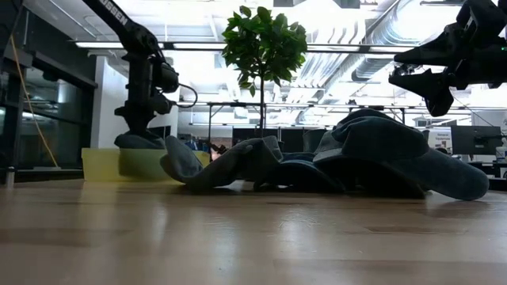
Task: Pick & Place hat
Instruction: Put the left black cap into the yellow bin, then put the left gray cap into the green bin
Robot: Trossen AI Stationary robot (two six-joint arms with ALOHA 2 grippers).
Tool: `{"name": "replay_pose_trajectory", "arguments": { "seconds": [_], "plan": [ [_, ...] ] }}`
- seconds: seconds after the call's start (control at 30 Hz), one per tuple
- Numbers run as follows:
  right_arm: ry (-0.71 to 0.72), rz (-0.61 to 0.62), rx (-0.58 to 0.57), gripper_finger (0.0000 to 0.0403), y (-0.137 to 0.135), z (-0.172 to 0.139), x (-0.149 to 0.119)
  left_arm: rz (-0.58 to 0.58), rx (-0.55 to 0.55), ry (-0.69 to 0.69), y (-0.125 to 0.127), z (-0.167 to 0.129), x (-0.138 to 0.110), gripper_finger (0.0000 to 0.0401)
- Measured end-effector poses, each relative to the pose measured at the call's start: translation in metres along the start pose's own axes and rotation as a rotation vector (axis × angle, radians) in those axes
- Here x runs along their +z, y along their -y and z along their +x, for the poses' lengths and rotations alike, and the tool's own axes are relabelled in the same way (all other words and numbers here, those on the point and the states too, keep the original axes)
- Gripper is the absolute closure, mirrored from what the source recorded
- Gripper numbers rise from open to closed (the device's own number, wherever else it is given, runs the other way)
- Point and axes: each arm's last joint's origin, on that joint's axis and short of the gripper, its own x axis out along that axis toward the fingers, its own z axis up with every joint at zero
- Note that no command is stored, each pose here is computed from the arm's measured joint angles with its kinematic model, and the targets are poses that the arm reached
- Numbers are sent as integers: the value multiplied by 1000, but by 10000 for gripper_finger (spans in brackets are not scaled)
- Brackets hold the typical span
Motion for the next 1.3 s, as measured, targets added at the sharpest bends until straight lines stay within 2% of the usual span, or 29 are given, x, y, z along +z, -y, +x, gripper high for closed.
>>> {"name": "replay_pose_trajectory", "arguments": {
  "seconds": [0.17, 0.47, 0.63, 0.8, 0.97, 1.1, 1.2, 1.3],
  "plan": [
    [0, 0, 0, 185, 0, 0, 0, 32, -7, 1, 0, 0, 0, 354],
    [0, 0, 0, 185, 0, 0, 0, 27, -16, 15, 0, 0, 1, 222],
    [0, 0, 0, 185, 0, 0, 0, 32, -12, 32, 0, -3, 1, 177],
    [0, 0, 0, 185, 0, 0, 0, 57, 35, 62, -1, -11, -1, 160],
    [0, 0, 0, 185, 0, 0, 0, 56, 114, 91, -2, -24, -6, 158],
    [0, 0, 0, 185, 0, 0, 0, 53, 130, 144, -1, -37, -11, 157],
    [0, 0, 0, 185, 0, 0, 0, 54, 108, 193, 1, -50, -18, 157],
    [0, 0, 0, 185, 0, 0, 0, 66, 8, 254, 11, -63, -24, 157]
  ]
}}
